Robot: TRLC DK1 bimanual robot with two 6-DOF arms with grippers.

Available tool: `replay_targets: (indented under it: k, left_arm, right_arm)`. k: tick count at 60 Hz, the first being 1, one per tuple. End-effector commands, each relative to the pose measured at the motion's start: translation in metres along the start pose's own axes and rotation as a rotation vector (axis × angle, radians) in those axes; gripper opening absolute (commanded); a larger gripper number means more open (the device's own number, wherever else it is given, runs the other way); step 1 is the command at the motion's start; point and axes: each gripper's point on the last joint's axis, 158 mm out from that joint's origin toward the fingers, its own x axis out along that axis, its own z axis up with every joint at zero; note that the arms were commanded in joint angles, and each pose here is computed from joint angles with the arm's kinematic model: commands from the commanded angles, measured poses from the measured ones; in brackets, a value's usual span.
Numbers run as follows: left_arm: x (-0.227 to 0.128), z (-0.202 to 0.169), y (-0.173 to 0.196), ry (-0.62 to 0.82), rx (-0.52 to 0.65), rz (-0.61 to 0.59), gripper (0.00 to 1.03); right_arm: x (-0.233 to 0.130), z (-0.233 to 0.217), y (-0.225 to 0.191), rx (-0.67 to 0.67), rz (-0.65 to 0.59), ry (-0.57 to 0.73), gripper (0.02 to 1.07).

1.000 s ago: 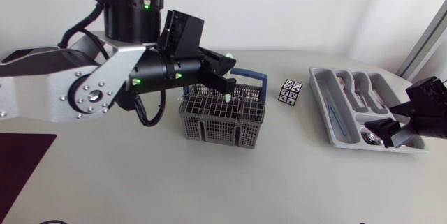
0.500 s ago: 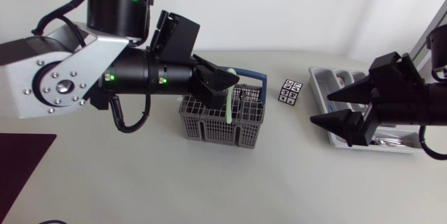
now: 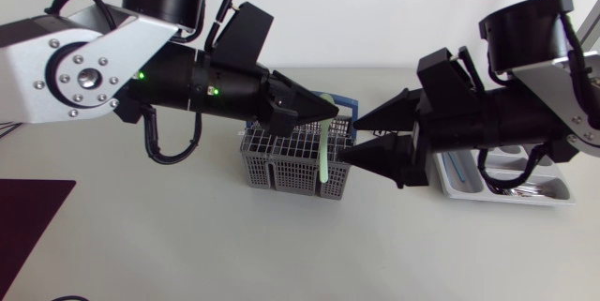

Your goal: Transfer all utensils from the basket to the drawer tray.

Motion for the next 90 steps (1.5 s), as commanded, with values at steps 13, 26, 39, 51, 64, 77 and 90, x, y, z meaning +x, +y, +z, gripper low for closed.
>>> replay_targets:
  k: [13,26,39,51,64,77,90]
  left_arm:
    - [-0.002,0.011,-0.001,-0.013,-0.027,-0.049,0.06]
    - [-0.004,0.01,-0.001,-0.013,-0.037,-0.057,0.06]
    - [-0.005,0.01,0.001,-0.017,-0.042,-0.055,0.06]
    - [-0.005,0.012,0.005,-0.025,-0.05,-0.05,0.23]
    - [-0.009,0.027,0.009,-0.057,-0.048,-0.039,0.78]
    - [-0.027,0.056,0.038,-0.122,-0.051,0.052,0.98]
    - [-0.055,0.059,0.093,-0.147,-0.086,0.245,0.98]
  right_arm:
    - [0.021,0.024,0.014,0.014,0.083,-0.02,0.62]
    - [0.024,0.026,0.016,0.012,0.111,-0.033,0.25]
    - [0.027,0.026,0.025,0.02,0.169,-0.037,0.07]
    - [0.03,0.021,0.029,0.023,0.183,-0.025,0.07]
    - [0.033,0.006,0.031,0.041,0.197,0.016,0.07]
    - [0.023,-0.025,0.018,0.056,0.162,0.087,0.07]
    - [-0.018,-0.069,-0.046,0.071,-0.042,0.166,0.07]
